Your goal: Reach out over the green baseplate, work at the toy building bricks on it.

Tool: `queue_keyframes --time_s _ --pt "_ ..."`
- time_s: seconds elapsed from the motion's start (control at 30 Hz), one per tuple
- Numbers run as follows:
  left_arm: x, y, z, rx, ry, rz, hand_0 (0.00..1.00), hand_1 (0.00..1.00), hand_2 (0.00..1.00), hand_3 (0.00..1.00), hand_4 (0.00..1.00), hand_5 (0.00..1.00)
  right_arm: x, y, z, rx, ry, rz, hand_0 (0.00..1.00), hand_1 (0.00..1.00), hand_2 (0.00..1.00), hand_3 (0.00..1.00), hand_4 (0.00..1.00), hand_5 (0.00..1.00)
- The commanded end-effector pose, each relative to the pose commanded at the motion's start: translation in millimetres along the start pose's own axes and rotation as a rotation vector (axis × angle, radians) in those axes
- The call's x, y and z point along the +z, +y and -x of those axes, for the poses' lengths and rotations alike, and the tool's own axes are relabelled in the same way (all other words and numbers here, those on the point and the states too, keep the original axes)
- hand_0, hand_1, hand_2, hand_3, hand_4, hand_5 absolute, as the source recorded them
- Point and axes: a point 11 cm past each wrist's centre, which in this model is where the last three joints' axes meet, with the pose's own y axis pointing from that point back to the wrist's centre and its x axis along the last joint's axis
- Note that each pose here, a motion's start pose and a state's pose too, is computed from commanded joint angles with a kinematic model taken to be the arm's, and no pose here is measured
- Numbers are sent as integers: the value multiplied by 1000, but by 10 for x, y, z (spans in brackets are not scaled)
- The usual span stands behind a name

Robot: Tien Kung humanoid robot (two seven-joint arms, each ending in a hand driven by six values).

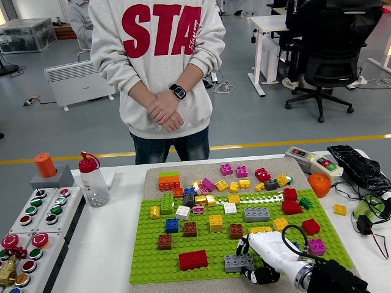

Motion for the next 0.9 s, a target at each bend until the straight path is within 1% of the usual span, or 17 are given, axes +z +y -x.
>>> queue_keyframes --time_s 0.9 --pt "20 1 11 -2 0 2 677 697 720 577 331 998 -129 -28 58 -11 -5 -28 30 227 548 552 646 61"
